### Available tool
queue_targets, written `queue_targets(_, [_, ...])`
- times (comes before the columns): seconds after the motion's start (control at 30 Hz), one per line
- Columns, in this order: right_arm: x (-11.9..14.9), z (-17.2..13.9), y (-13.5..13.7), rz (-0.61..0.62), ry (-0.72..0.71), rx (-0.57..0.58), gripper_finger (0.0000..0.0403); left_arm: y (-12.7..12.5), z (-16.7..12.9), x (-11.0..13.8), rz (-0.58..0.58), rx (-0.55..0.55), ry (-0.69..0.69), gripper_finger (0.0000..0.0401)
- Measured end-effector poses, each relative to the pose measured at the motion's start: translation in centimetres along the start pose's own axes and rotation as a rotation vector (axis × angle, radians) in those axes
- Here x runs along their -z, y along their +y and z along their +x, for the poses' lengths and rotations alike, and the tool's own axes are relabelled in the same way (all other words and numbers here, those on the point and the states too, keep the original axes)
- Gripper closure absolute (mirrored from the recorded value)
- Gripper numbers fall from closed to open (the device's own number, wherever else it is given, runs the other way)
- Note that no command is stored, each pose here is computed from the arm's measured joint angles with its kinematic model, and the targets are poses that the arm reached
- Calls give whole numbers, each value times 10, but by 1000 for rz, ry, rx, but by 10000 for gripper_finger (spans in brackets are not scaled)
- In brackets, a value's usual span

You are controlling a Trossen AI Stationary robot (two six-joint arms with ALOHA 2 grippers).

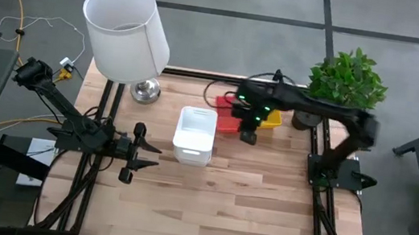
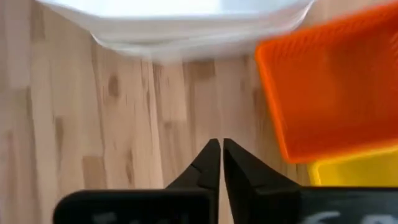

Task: Stack baskets by color
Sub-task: Stack the bottom white bin on the white bin

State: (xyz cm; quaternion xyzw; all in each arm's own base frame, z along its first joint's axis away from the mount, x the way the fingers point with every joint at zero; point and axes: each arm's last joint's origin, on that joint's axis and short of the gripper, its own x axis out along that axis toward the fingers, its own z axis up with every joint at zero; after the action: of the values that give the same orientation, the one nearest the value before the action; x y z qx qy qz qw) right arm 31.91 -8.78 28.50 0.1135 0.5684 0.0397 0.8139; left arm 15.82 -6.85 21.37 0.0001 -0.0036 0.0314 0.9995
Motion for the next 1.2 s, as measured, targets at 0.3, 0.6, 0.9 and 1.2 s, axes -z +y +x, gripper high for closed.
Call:
queue_targets(0.3, [56,-10,12,-153,-609,66,400,0,0,-4,-20,-4,-33,244])
queue_targets(0.6, [104,-16,17,-166,-825,97,402,0,0,-3,0,-5,-26,244])
queue_targets(0.9, [142,-32,25,-114,-938,113,402,6,1,-3,13,-151,-22,244])
queue_targets(1.2, [139,-31,23,-109,-979,149,403,30,23,10,-81,-291,28,254])
